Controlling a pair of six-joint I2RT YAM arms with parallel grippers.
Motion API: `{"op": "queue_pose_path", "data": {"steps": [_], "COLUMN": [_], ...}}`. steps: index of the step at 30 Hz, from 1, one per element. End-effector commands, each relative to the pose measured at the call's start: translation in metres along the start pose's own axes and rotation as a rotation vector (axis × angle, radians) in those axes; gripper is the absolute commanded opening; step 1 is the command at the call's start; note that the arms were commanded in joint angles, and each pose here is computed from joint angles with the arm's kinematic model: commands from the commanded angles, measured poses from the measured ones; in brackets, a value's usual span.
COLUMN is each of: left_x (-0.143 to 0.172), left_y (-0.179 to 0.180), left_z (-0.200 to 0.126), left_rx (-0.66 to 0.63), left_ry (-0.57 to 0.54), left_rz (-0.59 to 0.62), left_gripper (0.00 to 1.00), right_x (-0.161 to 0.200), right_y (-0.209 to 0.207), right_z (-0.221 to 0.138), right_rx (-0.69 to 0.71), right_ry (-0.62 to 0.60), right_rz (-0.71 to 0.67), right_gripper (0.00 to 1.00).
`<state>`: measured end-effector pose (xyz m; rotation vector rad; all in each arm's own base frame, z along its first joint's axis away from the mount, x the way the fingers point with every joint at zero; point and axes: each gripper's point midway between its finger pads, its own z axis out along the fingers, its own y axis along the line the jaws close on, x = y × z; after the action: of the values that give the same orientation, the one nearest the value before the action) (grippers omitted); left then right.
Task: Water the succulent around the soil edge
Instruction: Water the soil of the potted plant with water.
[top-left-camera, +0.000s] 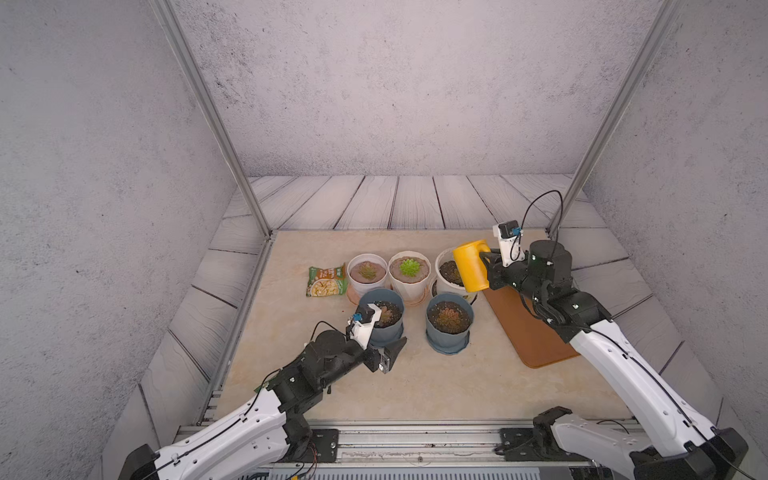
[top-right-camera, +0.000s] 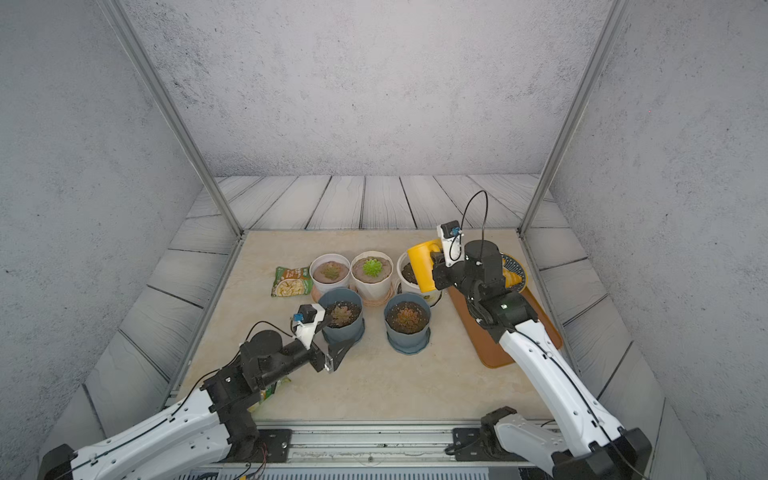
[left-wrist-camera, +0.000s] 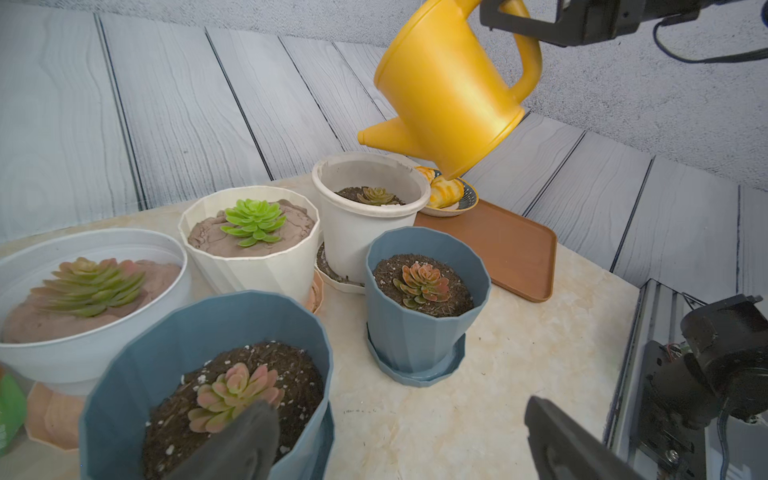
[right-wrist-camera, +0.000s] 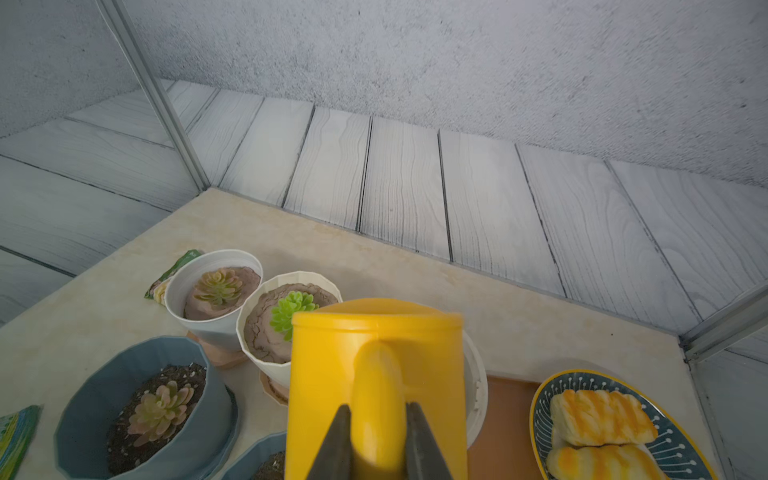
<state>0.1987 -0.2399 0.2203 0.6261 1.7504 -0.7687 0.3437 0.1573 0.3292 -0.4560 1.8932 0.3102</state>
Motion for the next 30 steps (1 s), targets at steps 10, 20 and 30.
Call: {"op": "queue_pose_path", "data": {"steps": [10,20,30], "left_x": [-0.012,-0.013,-0.013], "left_y": [0.002,0.002,0.003], "left_z": [-0.001,-0.003,-0.004], "left_rx": [-0.015,-0.013,-0.02], "left_ry": [-0.024,-0.033,-0.037], "left_rz": [-0.045,-0.052,-0.053], "left_gripper": [0.98,0.98,0.98], "right_x": [0.004,0.001,-0.009], "right_y": [0.001,-0.003,-0.021], "right_z": [0.035,0.057,0.074], "right_rx": [-0.028,-0.016,0.076], "right_ry": [0.096,0.137,0.154], "right_rz": [-0.028,-0.031,-0.039], "right_gripper": [0.0,0.0,0.0]}}
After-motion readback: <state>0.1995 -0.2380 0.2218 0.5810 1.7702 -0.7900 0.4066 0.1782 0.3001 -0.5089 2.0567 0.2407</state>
